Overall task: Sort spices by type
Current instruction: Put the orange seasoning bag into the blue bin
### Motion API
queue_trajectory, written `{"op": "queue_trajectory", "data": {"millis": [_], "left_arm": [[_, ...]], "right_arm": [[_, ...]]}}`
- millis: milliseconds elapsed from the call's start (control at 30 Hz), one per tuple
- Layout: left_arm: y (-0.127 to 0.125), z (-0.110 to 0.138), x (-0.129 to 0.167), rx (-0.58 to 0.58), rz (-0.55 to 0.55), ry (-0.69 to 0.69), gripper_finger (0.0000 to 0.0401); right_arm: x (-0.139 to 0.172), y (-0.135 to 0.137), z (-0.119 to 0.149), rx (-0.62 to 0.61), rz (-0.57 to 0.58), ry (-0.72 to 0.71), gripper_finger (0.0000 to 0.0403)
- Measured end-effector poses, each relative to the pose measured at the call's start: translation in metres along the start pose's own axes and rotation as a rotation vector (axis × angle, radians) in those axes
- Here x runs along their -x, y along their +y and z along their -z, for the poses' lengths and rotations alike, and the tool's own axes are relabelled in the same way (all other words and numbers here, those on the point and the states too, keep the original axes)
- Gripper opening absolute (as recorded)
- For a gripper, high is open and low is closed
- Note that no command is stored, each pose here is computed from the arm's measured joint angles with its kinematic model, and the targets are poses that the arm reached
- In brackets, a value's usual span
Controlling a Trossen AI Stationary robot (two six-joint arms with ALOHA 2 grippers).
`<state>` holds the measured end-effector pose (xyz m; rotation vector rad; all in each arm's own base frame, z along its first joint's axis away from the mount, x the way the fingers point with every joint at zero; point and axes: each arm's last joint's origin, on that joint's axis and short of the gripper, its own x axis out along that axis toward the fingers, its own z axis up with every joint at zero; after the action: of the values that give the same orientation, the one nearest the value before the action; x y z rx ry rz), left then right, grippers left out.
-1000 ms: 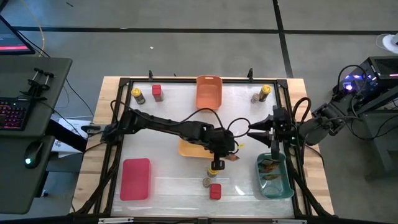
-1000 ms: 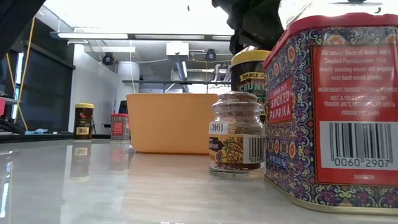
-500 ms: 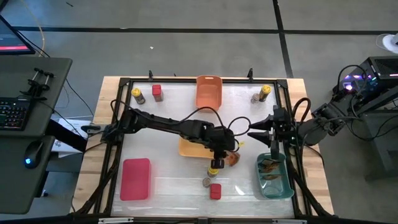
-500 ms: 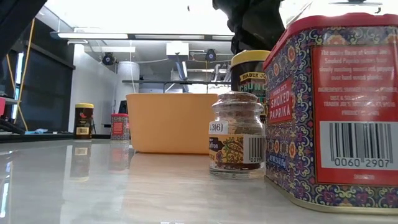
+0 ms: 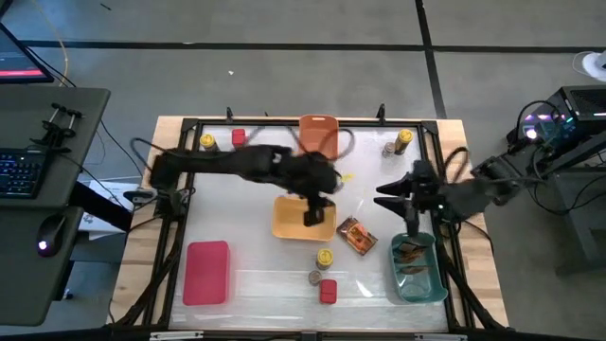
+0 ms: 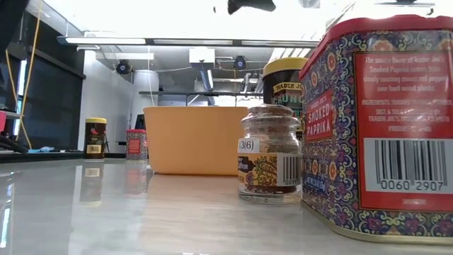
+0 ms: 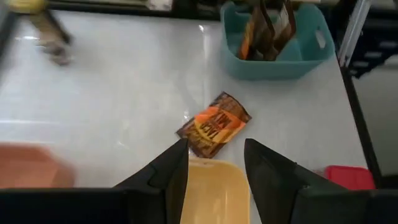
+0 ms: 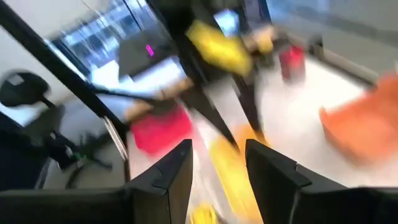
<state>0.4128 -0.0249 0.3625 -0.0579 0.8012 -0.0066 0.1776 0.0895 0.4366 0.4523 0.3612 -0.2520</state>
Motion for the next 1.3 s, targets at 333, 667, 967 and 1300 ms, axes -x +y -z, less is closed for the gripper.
{"op": "queue_trajectory", "data": {"millis": [333,667,967,1300], "left_arm": [[-0.026,0.070,0.058,0.253,0.059,-0.334,0.0145],[-0.056,0.140,0.067,0.525,0.108,-0.433,0.0145],[-0.064,0.145,0.070,0.520,0.089,-0.448,0.0145],[-0.066,0.144,0.070,0.491,0.137,-0.438,0.0145]], "right_arm": [[-0.088,-0.047,0.029,-0.097,0.345,0.591,0.0142],[-0.171,-0.129,0.118,-0.292,0.233,0.962,0.0142],[-0.197,-0.142,0.153,-0.384,0.369,0.853,0.0142],[-0.224,-0.145,0.178,-0.350,0.521,0.920,0.0142]]}}
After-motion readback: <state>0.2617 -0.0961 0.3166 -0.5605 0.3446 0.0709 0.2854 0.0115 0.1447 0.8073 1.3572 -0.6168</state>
